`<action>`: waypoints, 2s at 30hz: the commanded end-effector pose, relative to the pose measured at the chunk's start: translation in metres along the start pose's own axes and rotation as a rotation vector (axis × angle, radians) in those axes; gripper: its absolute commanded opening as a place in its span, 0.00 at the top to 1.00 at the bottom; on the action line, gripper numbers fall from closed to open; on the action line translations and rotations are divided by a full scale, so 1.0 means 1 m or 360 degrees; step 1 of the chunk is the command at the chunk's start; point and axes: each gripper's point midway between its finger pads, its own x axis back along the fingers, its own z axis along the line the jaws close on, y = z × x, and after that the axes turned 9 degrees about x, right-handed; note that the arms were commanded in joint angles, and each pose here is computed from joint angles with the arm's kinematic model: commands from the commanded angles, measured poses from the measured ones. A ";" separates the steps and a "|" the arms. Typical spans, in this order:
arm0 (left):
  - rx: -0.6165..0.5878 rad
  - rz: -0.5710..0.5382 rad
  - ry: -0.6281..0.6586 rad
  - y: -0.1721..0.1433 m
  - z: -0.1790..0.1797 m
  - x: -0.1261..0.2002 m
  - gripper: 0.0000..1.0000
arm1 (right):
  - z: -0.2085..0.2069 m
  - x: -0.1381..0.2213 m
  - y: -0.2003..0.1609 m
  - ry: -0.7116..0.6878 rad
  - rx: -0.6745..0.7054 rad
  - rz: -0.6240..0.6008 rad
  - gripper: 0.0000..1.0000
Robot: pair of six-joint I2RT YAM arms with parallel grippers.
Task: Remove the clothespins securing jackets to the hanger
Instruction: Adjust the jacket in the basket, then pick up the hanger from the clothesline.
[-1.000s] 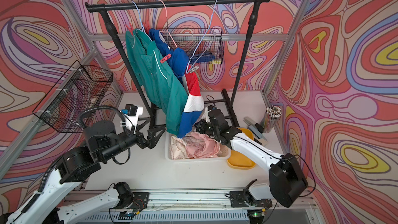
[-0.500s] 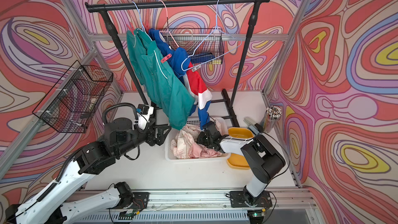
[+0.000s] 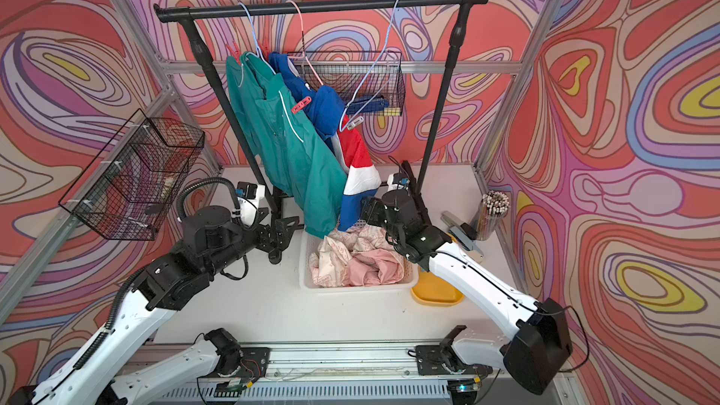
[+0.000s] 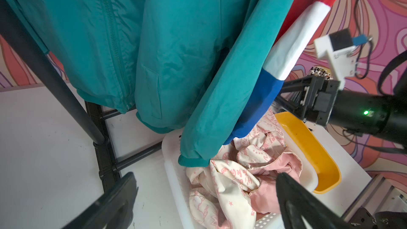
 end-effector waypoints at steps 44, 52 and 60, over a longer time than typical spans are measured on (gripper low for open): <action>-0.0048 0.0027 -0.0086 -0.057 0.021 0.033 0.00 | 0.187 0.006 0.164 0.0481 0.0855 -0.0435 0.48; -0.0023 0.0034 -0.0077 -0.060 0.023 0.032 0.00 | 0.198 -0.019 0.155 0.0502 0.0884 -0.0415 0.67; -0.0016 0.0031 -0.0042 -0.063 0.029 0.036 0.00 | 0.203 -0.018 0.162 0.0534 0.0840 -0.0466 0.71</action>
